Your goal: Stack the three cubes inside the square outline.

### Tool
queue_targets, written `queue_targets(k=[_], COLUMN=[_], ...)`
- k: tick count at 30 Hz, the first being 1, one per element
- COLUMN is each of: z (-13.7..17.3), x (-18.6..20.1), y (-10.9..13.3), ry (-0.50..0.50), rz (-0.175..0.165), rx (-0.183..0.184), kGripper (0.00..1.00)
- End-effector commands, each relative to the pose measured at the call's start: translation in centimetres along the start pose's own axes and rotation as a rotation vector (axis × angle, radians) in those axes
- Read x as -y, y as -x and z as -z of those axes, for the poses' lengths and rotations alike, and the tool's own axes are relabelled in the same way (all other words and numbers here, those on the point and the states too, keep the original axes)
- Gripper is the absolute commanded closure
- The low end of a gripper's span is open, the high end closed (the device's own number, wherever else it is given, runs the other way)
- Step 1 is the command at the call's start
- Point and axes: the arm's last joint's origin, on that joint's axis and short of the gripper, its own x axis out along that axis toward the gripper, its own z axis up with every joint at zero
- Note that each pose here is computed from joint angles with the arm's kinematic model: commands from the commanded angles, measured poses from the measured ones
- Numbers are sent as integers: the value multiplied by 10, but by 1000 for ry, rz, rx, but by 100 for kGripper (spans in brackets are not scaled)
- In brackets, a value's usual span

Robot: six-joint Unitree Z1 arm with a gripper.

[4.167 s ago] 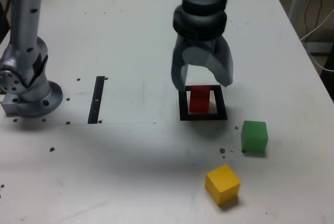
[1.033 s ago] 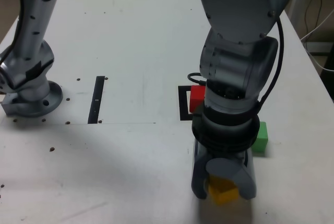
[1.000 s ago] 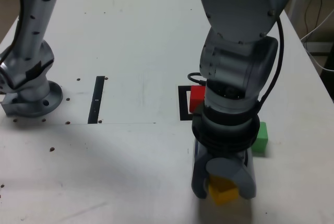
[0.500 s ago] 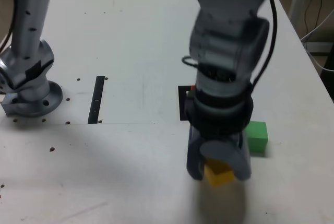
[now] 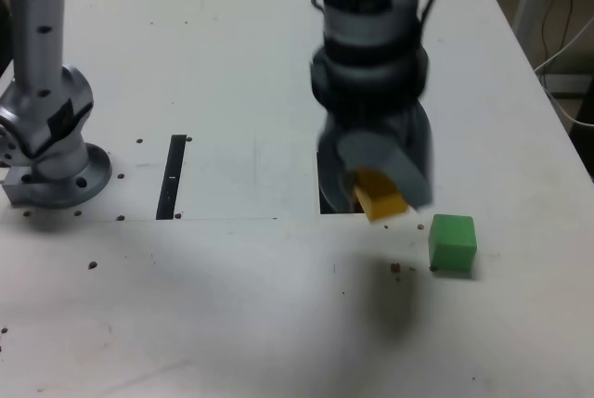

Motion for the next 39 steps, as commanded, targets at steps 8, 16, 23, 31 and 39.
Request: queue_targets(k=[8, 16, 23, 31, 39], z=[39, 46, 35, 21, 16], x=[-68, -81, -80, -81, -85], y=[7, 4, -11, -29, -36], ry=[-145, -225, -251, -261, -255], rz=[42, 49, 63, 43, 46], rx=[-32, -76, -96, -95, -108], kGripper=[86, 86, 87, 87, 86])
